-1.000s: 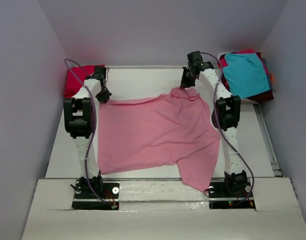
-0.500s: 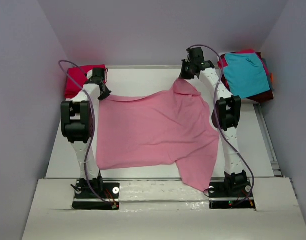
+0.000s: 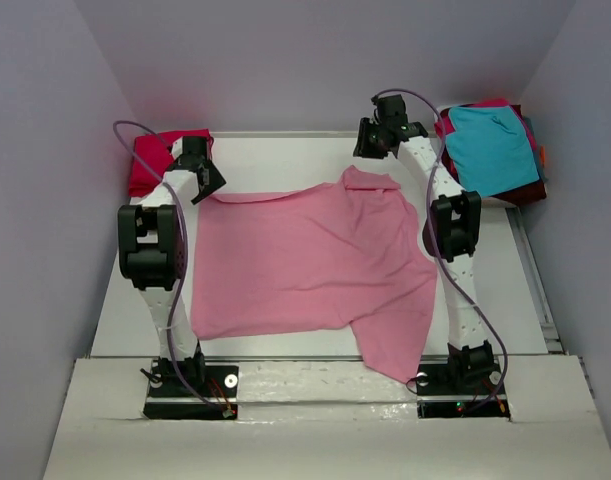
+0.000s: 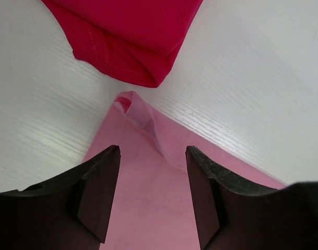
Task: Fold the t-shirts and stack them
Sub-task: Flatten the tshirt out
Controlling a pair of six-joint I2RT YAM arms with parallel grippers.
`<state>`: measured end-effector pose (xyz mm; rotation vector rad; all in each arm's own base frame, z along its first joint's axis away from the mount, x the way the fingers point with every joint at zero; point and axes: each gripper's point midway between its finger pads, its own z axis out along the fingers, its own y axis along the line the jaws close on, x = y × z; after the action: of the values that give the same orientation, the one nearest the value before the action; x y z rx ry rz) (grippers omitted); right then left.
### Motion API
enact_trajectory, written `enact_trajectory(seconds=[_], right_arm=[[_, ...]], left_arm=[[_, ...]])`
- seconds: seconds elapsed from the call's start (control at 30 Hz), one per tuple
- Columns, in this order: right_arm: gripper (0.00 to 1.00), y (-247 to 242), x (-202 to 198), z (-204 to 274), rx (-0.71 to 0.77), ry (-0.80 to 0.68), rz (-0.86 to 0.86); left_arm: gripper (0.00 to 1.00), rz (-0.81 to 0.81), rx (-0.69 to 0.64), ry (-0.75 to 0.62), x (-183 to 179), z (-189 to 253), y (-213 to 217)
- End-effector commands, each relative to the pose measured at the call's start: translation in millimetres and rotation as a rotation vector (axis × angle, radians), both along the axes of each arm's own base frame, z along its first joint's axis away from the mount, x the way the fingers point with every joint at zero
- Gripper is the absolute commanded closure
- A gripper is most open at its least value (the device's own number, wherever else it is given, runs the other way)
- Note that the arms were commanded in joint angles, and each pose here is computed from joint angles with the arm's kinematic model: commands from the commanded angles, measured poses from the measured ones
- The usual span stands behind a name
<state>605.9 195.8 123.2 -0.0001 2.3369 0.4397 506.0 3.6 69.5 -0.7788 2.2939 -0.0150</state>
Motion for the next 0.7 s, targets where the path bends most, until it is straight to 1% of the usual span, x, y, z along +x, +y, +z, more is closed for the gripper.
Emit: enact_trajectory(seconds=[0.0, 0.1, 0.13, 0.17, 0.23, 0.27, 0.3, 0.37, 0.43, 0.47, 0.53, 0.67], right_arm=[[0.57, -2, -14, 12, -0.009, 0.018, -0.015], [0.55, -11, -38, 13, -0.027, 0.089, -0.048], [0.55, -16, -54, -5, -0.041, 0.161, -0.060], [0.55, -23, -72, -13, -0.054, 0.213, -0.085], [0.57, -28, -92, -21, -0.061, 0.264, -0.106], [0.58, -30, -112, -27, -0.052, 0.307, -0.104], [0.58, -29, -112, -16, -0.044, 0.287, -0.102], [0.60, -37, -138, -32, -0.055, 0.389, -0.148], [0.63, -37, -158, -37, -0.069, 0.459, -0.161], [0.63, -38, -162, -32, -0.062, 0.451, -0.167], [0.63, -42, -175, -44, -0.079, 0.487, -0.171], [0.63, -50, -184, -60, -0.130, 0.547, -0.180]], left_arm=[[0.34, -0.032, -0.016, -0.118, 3, 53, -10], [0.34, -0.067, -0.009, -0.097, -3, 57, -23], [0.34, -0.068, -0.005, -0.072, -10, 57, -22], [0.34, -0.099, 0.004, -0.064, -19, 59, -34], [0.34, -0.115, 0.000, -0.056, -27, 60, -35], [0.34, -0.132, -0.005, -0.025, -37, 57, -40], [0.34, -0.148, -0.008, -0.003, -43, 53, -46], [0.34, -0.169, -0.005, 0.056, -53, 45, -50], [0.34, -0.192, 0.025, 0.165, -75, 27, -54], [0.34, -0.184, 0.030, 0.183, -79, 25, -53], [0.33, -0.181, 0.031, 0.214, -88, 20, -51], [0.34, -0.192, 0.039, 0.339, -110, -10, -52]])
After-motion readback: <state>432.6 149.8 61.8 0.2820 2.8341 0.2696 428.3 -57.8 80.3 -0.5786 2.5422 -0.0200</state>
